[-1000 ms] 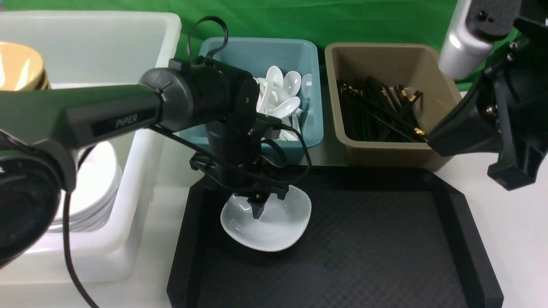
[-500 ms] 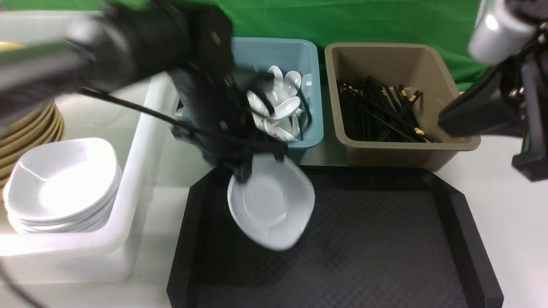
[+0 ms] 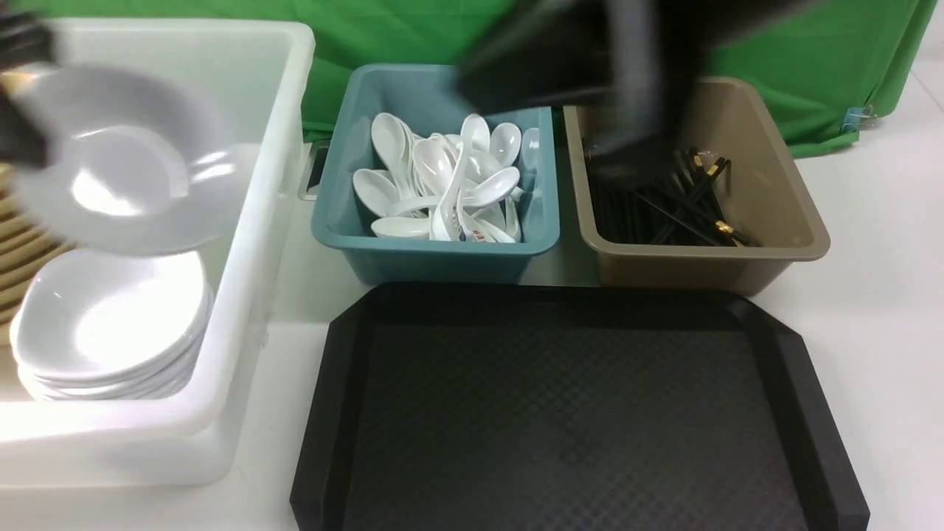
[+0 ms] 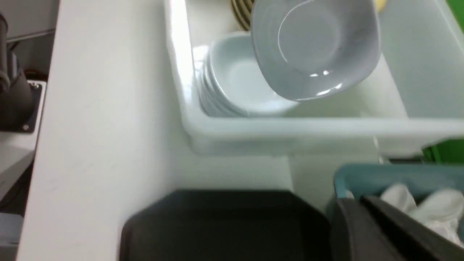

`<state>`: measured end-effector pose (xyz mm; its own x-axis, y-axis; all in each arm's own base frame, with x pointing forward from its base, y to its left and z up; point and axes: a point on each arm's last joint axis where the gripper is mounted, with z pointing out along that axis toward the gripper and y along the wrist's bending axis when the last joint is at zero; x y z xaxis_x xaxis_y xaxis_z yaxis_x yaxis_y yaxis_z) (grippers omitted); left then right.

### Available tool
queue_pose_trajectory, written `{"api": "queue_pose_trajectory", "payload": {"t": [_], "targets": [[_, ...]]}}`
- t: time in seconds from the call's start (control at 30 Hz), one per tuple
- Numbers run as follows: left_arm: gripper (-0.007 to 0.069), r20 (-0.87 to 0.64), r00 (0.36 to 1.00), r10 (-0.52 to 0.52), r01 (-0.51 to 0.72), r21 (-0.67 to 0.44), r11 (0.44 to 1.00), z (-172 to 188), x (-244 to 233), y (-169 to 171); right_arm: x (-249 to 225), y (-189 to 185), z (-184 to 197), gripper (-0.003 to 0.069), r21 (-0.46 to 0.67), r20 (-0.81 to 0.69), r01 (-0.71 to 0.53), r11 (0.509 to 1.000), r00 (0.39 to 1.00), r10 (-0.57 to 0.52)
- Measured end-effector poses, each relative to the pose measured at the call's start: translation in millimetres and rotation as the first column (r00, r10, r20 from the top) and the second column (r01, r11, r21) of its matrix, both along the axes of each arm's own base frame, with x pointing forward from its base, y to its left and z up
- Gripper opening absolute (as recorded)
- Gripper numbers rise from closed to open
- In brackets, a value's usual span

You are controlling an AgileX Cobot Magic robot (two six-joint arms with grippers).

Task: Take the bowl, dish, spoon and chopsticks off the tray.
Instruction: Use the left arm to put the plate into the large storage box on the left

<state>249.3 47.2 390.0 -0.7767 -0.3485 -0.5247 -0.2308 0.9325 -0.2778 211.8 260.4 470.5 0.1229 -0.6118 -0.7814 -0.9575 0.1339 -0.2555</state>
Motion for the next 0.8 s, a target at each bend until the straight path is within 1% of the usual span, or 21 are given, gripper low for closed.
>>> {"api": "queue_pose_trajectory", "payload": {"t": [0.03,0.1,0.13,0.17,0.2,0.3,0.37,0.4,0.53,0.57,0.6,0.63,0.67,0.7,0.8], "targets": [[0.0015,-0.012,0.999,0.035,-0.035,-0.039,0.999,-9.9,-4.1,11.3,2.9,10.8,-3.4,0.0010,-0.004,0.000,-0.014,1.000,1.000,0.014],[0.0015,-0.030,0.998,0.056,-0.058,-0.101,0.993,-32.9,-9.5,28.7,10.2,31.1,-13.7,0.0010,-0.018,-0.007,-0.033,0.999,0.999,0.033],[0.0015,-0.039,0.997,0.066,-0.070,-0.114,0.991,-34.9,-10.0,29.7,10.6,32.5,-13.2,0.0010,-0.016,-0.005,-0.033,0.999,0.999,0.033],[0.0015,-0.057,0.996,0.067,-0.075,-0.152,0.985,-50.3,-12.2,35.4,14.4,44.6,-20.8,0.0010,-0.028,-0.014,-0.044,0.999,0.999,0.044],[0.0015,-0.072,0.995,0.068,-0.079,-0.168,0.983,-58.5,-13.2,37.0,16.0,51.5,-26.0,0.0010,-0.036,-0.022,-0.052,0.998,0.998,0.051],[0.0030,-0.074,0.995,0.064,-0.076,-0.168,0.983,-72.7,-12.4,38.0,17.9,64.5,-34.8,0.0010,-0.049,-0.032,-0.068,0.996,0.997,0.067],[0.0064,-0.078,0.995,0.063,-0.074,-0.151,0.986,-78.0,-11.9,38.9,18.5,69.5,-37.7,0.0010,-0.052,-0.035,-0.075,0.996,0.997,0.074],[0.0115,-0.082,0.995,0.062,-0.073,-0.128,0.989,-79.9,-11.7,40.8,19.0,71.6,-39.6,0.0010,-0.055,-0.038,-0.078,0.995,0.996,0.076],[0.0328,-0.080,0.995,0.065,-0.073,-0.103,0.992,-78.7,-12.1,42.5,19.1,70.8,-36.9,0.0010,-0.054,-0.025,-0.075,0.996,0.997,0.074],[0.0400,-0.084,0.995,0.059,-0.067,-0.094,0.993,-74.9,-13.2,42.3,19.9,68.8,-34.9,0.0010,-0.056,-0.016,-0.067,0.996,0.998,0.066],[0.0433,-0.084,0.995,0.053,-0.061,-0.091,0.994,-72.6,-13.2,42.4,20.1,68.0,-34.3,0.0010,-0.061,-0.013,-0.065,0.996,0.998,0.064],[0.0505,-0.088,0.995,0.057,-0.062,-0.061,0.996,-56.8,-16.7,43.1,25.2,60.0,-28.7,0.0010,-0.071,-0.002,-0.012,0.997,1.000,0.011],[0.0519,-0.083,0.995,0.062,-0.066,-0.041,0.997,-52.2,-18.1,44.0,25.9,58.6,-27.3,0.0010,-0.068,-0.005,0.002,0.998,1.000,-0.002],[0.0550,-0.068,0.994,0.083,-0.084,-0.009,0.996,-35.6,-22.0,44.6,32.0,48.1,-22.1,0.0010,-0.080,0.005,0.066,0.995,0.998,-0.066],[0.0569,0.003,0.995,0.104,-0.104,0.063,0.993,0.3,-32.8,41.3,41.3,23.5,-9.2,0.0010,-0.083,0.015,0.180,0.980,0.984,-0.179]]}}
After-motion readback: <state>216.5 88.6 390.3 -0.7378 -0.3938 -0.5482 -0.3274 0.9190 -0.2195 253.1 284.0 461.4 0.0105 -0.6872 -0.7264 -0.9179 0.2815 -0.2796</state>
